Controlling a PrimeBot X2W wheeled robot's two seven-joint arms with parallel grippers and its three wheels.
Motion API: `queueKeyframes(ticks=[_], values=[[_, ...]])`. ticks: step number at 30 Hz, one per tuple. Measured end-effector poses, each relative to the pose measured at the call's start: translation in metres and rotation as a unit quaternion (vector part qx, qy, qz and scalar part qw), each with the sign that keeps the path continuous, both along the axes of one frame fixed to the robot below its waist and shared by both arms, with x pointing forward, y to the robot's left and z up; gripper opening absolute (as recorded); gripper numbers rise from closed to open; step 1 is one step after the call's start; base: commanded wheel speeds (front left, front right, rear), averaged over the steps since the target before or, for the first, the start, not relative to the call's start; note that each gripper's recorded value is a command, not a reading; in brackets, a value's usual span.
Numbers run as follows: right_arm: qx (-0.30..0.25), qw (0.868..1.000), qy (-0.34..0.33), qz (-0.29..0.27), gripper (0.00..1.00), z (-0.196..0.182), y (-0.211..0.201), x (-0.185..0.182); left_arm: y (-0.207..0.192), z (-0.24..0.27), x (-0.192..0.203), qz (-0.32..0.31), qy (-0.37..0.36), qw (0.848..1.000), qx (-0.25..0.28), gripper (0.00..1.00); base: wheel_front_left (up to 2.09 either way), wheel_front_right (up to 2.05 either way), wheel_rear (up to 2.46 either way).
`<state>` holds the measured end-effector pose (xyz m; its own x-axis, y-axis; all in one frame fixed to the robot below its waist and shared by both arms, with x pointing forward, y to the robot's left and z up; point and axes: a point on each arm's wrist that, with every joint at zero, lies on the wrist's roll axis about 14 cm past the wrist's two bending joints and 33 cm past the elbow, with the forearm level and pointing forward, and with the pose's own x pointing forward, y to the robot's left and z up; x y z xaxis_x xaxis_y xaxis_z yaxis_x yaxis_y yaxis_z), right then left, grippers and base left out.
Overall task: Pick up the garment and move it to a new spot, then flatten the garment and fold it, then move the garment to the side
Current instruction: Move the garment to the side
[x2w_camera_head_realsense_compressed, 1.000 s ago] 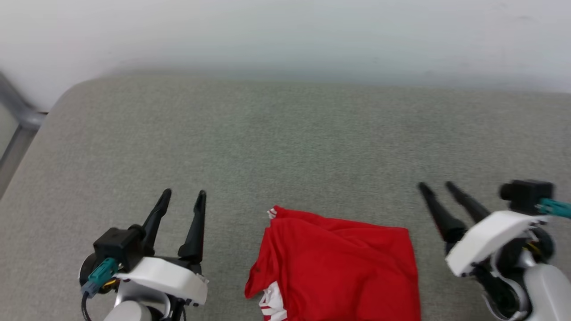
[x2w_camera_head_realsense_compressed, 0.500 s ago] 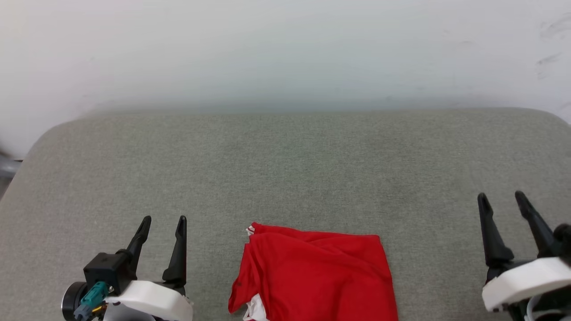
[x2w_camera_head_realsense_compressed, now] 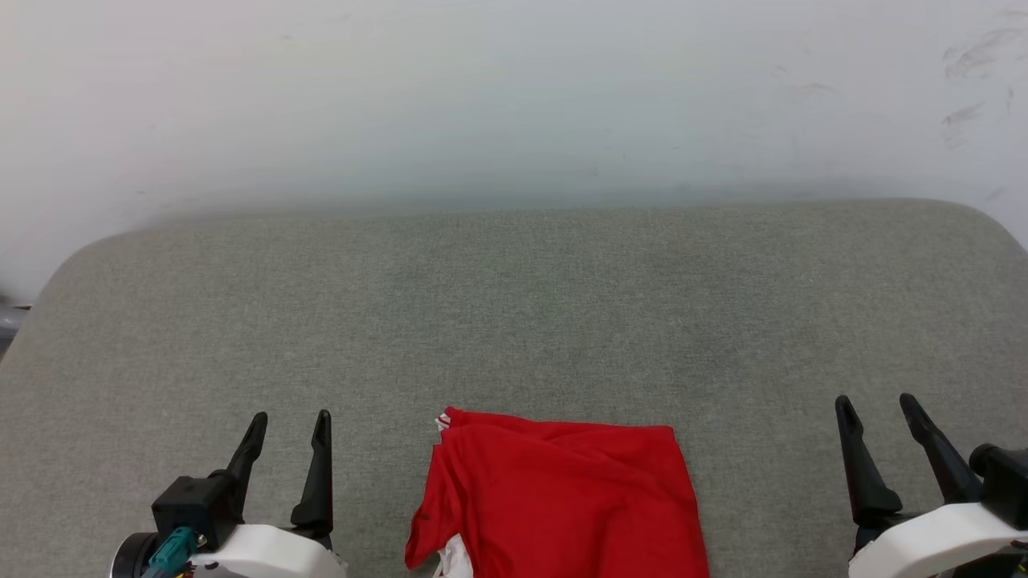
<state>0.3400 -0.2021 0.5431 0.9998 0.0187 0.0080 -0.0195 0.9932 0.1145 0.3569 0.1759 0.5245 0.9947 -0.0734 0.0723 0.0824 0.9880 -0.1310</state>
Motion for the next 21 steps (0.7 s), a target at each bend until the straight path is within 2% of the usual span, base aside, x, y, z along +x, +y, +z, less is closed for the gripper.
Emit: queueKeyframes(ticks=[6, 9, 12, 16, 20, 21], values=[[0.009, 1.000, 0.017, -0.001, 1.00, -0.006, -0.002, 0.003, 0.001, 0.000, 0.000, 0.002, -0.002, 1.000, -0.003, 1.00, 0.00, 0.00, 0.00], [0.033, 0.998, 0.047, -0.006, 1.00, -0.019, -0.006, 0.005, 0.002, 0.003, 0.002, 0.004, -0.009, 1.000, -0.005, 1.00, 0.00, 0.00, 0.00], [0.067, 0.992, 0.107, -0.008, 1.00, -0.046, -0.010, 0.005, 0.003, 0.007, 0.004, 0.006, -0.017, 1.000, -0.005, 1.00, 0.00, 0.00, 0.00], [0.115, 0.968, 0.224, 0.011, 1.00, -0.095, -0.005, 0.004, 0.004, 0.014, 0.013, 0.008, -0.029, 1.000, -0.007, 1.00, 0.00, 0.00, 0.00], [0.145, 0.932, 0.326, 0.061, 1.00, -0.130, 0.020, 0.004, 0.005, 0.017, 0.021, 0.008, -0.036, 0.999, -0.009, 1.00, 0.00, 0.00, 0.00], [0.167, 0.921, 0.342, 0.078, 1.00, -0.134, 0.032, 0.006, 0.006, 0.016, 0.023, 0.009, -0.036, 0.999, -0.009, 1.00, 0.00, 0.00, 0.00]])
